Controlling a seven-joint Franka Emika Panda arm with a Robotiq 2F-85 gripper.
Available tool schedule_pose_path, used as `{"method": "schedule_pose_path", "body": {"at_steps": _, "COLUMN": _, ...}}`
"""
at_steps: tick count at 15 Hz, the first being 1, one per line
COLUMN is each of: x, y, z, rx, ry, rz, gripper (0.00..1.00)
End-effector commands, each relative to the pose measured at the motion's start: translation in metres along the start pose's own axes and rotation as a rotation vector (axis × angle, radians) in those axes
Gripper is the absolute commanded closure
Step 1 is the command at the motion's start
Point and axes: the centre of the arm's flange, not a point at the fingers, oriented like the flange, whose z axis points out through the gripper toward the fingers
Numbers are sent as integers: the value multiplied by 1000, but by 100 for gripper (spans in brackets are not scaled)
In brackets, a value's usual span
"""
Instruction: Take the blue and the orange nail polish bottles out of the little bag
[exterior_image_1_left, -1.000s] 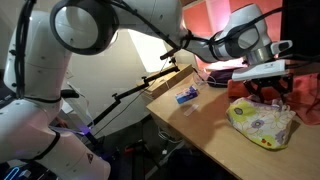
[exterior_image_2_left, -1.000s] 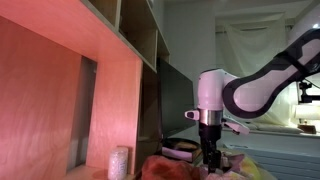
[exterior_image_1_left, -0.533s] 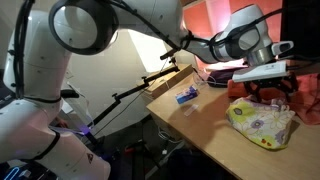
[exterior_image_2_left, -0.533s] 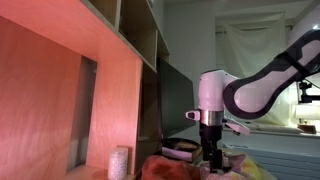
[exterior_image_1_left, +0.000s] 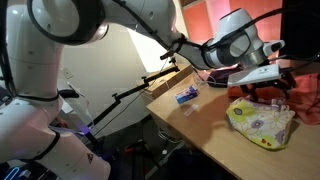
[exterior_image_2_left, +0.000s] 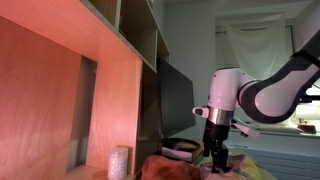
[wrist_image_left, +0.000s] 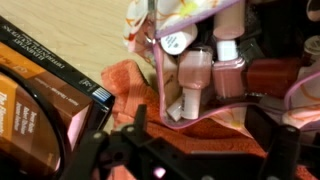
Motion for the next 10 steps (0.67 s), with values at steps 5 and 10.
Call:
{"method": "schedule_pose_path", "body": {"at_steps": 5, "x": -39, "y": -30, "z": -25, "rx": -30, "ry": 26, "rz": -9, "gripper": 0}}
{"method": "schedule_pose_path", "body": {"at_steps": 10, "x": -50, "y": -36, "z": -30, "rx": -37, "ry": 13, "rz": -11, "gripper": 0}}
